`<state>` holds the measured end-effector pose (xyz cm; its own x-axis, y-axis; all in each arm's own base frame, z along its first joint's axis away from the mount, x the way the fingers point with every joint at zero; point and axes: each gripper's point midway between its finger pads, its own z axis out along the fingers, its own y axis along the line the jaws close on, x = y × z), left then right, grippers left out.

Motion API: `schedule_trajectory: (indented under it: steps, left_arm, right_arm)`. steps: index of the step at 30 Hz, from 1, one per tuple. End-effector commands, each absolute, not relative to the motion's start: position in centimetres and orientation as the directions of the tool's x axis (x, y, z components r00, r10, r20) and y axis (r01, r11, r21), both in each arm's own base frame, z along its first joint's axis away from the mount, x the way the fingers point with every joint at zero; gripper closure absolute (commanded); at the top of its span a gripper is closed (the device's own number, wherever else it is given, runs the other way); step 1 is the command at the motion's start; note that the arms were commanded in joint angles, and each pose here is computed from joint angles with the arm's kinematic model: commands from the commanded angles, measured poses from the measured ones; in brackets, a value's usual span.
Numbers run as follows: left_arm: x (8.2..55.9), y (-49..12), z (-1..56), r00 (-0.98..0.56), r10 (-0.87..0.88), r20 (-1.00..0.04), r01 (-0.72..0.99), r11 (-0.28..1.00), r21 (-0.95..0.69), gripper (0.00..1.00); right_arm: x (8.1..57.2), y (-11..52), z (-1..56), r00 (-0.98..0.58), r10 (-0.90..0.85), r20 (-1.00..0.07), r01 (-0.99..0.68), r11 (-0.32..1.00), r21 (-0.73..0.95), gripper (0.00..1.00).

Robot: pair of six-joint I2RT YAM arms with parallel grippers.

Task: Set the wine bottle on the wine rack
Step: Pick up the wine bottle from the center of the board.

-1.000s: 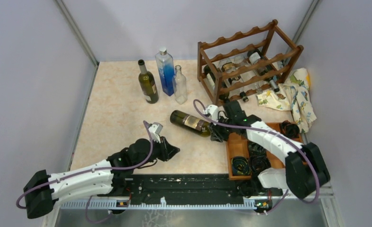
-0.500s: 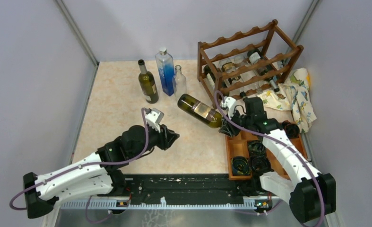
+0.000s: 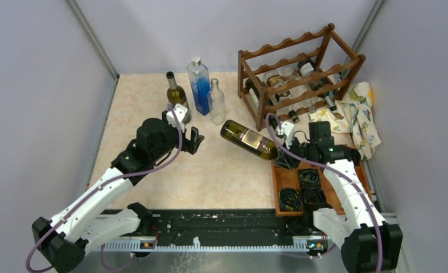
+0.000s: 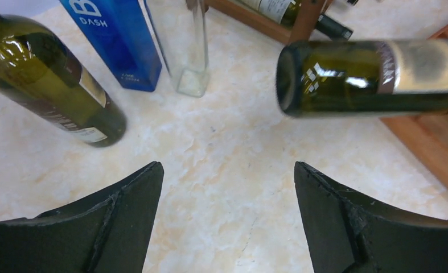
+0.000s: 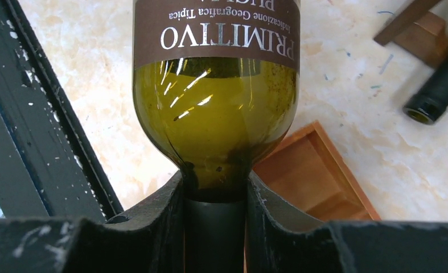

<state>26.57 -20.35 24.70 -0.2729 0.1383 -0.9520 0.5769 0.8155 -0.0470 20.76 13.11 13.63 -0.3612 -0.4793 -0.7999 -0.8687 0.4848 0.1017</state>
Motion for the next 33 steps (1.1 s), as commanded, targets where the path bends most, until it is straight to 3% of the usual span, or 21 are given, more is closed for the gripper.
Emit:
schedule_trajectory:
  steps: [1, 20, 33]
  left_arm:
    - [27.1, -18.5, 22.8, -0.23, 0.262, -0.937, 0.565, 0.82, 0.091, 0.09]
    - [26.3, -16.6, 20.3, -0.216, 0.325, -0.921, 0.544, 0.823, 0.163, 0.01]
    - [26.0, -16.9, 20.6, -0.197, 0.317, -0.928, 0.563, 0.811, 0.158, 0.01]
  right_arm:
    - [22.4, 12.7, 20.2, -0.117, -0.448, -0.886, -0.896, 0.433, -0.101, 1.0]
    - [22.5, 2.6, 20.2, -0.284, -0.56, -0.779, -0.751, 0.635, -0.183, 1.0]
    - [26.9, -0.5, 22.2, -0.351, -0.469, -0.81, -0.564, 0.797, -0.217, 1.0]
